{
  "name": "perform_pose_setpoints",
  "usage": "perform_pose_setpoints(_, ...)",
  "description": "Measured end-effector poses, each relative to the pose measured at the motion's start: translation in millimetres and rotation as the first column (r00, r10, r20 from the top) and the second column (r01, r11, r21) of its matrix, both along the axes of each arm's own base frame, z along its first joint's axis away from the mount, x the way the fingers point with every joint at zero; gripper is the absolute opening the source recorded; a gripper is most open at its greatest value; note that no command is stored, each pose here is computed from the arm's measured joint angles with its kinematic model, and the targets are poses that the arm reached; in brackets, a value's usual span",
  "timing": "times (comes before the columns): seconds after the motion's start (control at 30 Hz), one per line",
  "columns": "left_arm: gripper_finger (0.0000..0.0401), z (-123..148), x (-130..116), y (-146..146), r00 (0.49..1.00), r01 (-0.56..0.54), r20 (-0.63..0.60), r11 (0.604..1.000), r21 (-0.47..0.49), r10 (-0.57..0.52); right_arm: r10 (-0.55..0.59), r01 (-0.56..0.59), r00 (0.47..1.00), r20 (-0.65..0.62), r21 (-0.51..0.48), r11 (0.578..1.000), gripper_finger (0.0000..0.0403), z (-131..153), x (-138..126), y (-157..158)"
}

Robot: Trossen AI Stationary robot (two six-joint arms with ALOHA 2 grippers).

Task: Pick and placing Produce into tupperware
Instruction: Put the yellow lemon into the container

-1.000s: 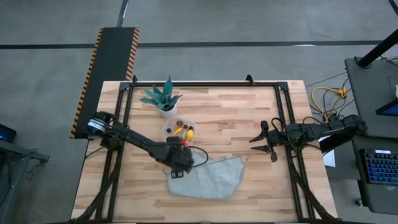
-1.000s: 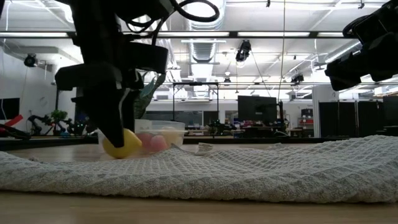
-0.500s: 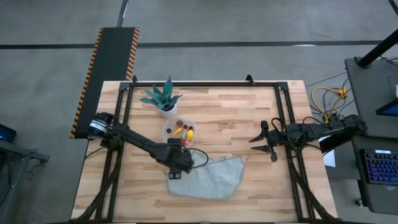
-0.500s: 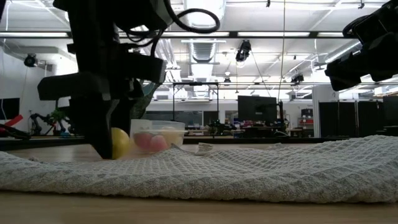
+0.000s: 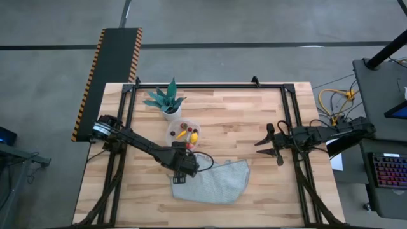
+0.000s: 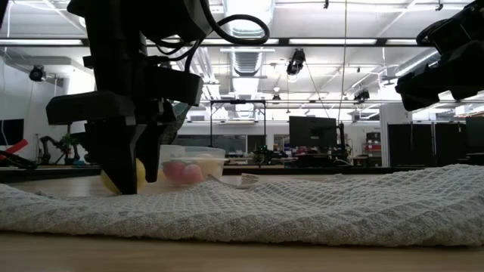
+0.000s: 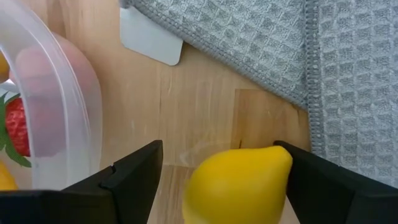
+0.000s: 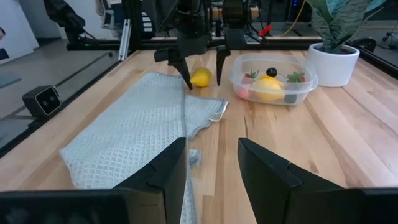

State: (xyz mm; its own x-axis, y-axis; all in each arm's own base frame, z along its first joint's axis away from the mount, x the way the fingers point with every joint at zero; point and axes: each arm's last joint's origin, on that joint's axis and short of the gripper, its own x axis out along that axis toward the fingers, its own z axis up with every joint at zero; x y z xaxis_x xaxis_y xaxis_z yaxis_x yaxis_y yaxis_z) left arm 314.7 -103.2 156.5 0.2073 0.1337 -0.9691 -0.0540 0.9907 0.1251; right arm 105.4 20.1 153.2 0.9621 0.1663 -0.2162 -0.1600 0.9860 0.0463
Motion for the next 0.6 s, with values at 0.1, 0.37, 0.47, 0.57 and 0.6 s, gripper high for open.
perform_pose_setpoints(0.1,0.029,0.0,-0.1,0.0,1.0,0.0,-0.001,1.0,0.0,0.0,0.0,0.0,1.0,-0.002,0.0,1.0,0.0137,-0.2,0.1,0.0)
perform_pose_setpoints(0.37,0.029,-0.2,-1.2,-1.0,1.0,0.004,-0.017,1.0,-0.026,-0.004,0.0,0.0,1.0,-0.014,-0.003,1.0,0.0137,-1.2,0.7,0.1)
perform_pose_setpoints(0.47,0.029,-0.3,-2.4,-1.6,0.999,-0.015,-0.033,0.998,-0.055,0.013,0.0,0.0,1.0,-0.014,-0.002,1.0,0.0137,-1.2,0.7,0.1)
perform_pose_setpoints(0.57,0.029,-0.3,-3.9,-2.3,0.999,-0.013,-0.05,0.998,-0.059,0.01,0.0,0.0,1.0,-0.014,-0.003,1.0,0.0137,-1.2,0.7,0.1)
perform_pose_setpoints(0.6,0.029,-0.4,-4.7,-2.4,0.998,-0.013,-0.059,0.998,-0.06,0.009,0.0,0.0,1.0,-0.014,-0.003,1.0,0.0137,-1.2,0.7,0.1)
